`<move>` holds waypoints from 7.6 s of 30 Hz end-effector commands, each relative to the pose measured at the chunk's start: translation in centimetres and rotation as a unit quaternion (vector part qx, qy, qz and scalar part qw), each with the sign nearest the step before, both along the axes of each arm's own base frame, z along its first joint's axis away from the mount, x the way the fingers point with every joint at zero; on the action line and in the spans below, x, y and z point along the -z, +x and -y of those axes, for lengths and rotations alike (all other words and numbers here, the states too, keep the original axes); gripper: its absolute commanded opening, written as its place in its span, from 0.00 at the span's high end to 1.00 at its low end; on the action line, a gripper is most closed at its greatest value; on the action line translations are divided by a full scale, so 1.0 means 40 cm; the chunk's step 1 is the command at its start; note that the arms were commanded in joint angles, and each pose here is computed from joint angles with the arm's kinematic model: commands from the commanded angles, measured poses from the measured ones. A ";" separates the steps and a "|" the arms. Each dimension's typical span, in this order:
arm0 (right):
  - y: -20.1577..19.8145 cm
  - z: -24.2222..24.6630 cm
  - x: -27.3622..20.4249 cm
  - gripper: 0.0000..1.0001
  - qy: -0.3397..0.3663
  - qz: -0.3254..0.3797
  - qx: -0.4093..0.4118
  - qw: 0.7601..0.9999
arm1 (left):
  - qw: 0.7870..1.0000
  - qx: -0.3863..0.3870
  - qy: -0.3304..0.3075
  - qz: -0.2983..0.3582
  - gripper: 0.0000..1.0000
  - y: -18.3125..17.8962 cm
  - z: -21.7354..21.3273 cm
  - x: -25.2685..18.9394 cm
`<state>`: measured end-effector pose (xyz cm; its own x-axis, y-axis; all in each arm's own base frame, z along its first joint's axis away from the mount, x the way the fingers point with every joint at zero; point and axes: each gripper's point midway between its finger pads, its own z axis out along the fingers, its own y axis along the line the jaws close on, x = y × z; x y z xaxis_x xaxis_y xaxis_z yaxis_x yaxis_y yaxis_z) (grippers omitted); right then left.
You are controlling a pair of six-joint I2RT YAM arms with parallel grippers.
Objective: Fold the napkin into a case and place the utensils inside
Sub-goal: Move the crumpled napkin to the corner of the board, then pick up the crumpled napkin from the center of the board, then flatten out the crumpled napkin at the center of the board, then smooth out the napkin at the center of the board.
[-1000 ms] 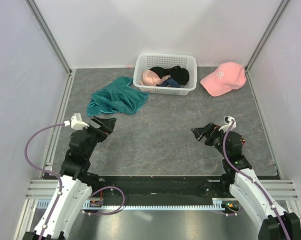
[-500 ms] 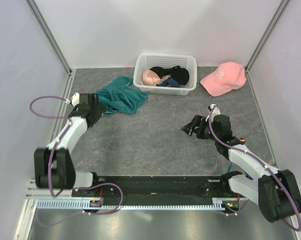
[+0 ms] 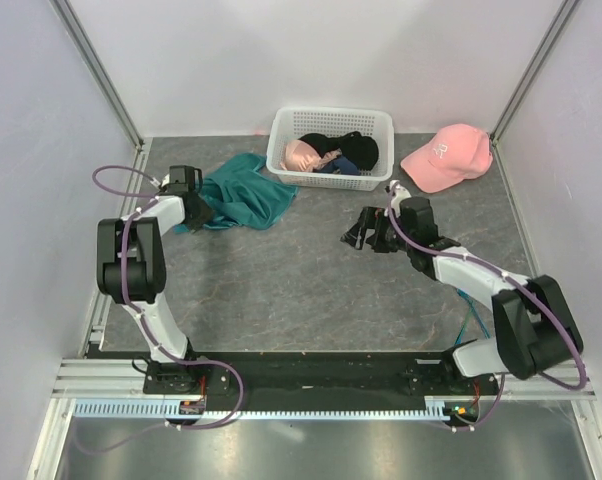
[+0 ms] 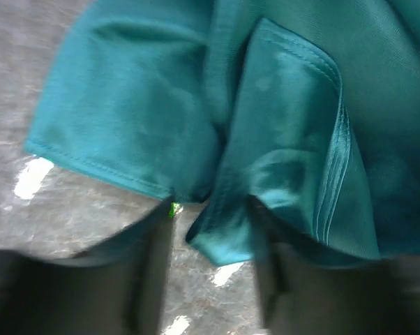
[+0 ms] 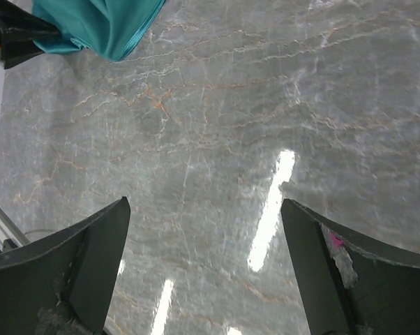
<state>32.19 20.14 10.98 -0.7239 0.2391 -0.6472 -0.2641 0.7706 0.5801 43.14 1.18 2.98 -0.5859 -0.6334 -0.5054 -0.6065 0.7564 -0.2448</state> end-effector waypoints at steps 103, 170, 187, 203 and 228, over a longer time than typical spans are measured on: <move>0.065 -0.280 -0.009 0.99 -0.079 -0.024 -0.069 0.994 | 0.864 0.499 -0.037 0.051 0.98 -0.544 0.634 -0.268; -0.049 -0.062 0.071 0.73 -0.118 -0.101 -0.016 0.988 | 0.949 0.289 -0.118 0.040 0.96 -0.129 0.556 -0.165; -0.149 0.018 0.178 0.94 -0.110 -0.133 0.041 0.984 | 0.981 0.173 -0.045 -0.073 0.98 0.053 0.314 0.054; -0.057 -0.061 0.111 0.81 -0.093 -0.089 -0.019 0.992 | 0.979 0.176 -0.106 0.016 0.88 -0.007 0.251 -0.154; -0.116 0.141 0.255 0.68 -0.170 -0.137 0.140 0.966 | 0.945 0.320 -0.064 -0.031 0.81 -0.045 0.497 -0.044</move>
<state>28.78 18.24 2.13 -0.8150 0.2615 -0.5171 0.0268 0.9084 0.4172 41.10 -18.39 2.11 -0.9075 -0.2936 -0.3006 -0.1539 0.8979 -0.4124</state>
